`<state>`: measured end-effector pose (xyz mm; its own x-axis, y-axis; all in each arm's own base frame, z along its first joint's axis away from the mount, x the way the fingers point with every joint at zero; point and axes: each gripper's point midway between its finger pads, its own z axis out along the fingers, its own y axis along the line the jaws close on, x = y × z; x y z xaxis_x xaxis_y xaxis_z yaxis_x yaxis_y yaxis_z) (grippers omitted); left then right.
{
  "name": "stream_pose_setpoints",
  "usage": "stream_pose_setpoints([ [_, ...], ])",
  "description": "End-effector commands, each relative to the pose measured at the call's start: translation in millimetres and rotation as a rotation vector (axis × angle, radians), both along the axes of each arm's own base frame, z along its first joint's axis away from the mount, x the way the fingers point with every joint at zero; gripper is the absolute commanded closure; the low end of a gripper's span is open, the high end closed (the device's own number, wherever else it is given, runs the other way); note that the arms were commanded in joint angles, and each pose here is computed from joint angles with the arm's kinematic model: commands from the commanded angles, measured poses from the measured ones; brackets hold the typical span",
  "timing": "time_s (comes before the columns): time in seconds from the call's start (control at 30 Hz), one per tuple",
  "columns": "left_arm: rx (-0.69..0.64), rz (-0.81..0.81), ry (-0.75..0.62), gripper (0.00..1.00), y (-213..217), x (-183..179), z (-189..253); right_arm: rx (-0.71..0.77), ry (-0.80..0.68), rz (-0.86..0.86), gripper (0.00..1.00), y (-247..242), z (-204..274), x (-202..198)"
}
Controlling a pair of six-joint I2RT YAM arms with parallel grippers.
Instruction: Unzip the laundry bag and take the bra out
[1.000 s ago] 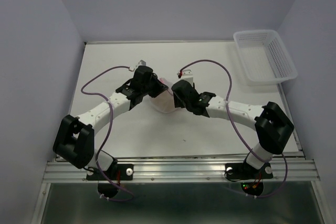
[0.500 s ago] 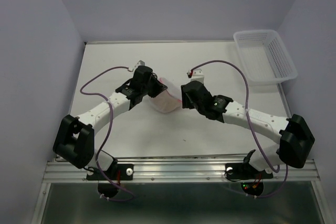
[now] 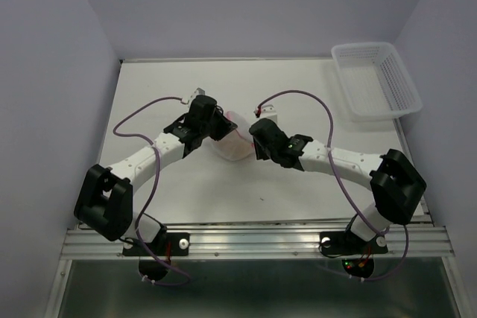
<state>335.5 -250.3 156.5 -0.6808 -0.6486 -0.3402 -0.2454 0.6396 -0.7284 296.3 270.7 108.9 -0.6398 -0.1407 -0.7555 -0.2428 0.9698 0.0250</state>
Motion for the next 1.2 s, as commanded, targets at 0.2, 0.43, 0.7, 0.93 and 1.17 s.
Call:
stream_pose_setpoints([
  [0.2,-0.022,0.015,-0.039,1.0,4.7,-5.7,15.0,0.113,-0.057,0.088,0.63,49.0,26.2,19.2],
  [0.43,-0.04,0.022,-0.036,1.0,4.5,-8.2,14.0,0.163,-0.045,0.012,0.71,52.8,26.1,24.3],
  [0.7,-0.046,0.008,-0.03,1.0,2.7,-11.5,10.5,0.147,-0.122,-0.16,0.83,28.3,36.1,38.2],
  [0.93,-0.046,-0.002,-0.02,1.0,0.8,-12.0,6.7,0.117,-0.082,-0.098,0.99,36.6,22.2,34.9],
  [1.17,-0.02,0.051,-0.065,1.0,14.0,-8.1,17.4,0.074,-0.07,-0.133,0.99,16.3,13.2,30.1],
])
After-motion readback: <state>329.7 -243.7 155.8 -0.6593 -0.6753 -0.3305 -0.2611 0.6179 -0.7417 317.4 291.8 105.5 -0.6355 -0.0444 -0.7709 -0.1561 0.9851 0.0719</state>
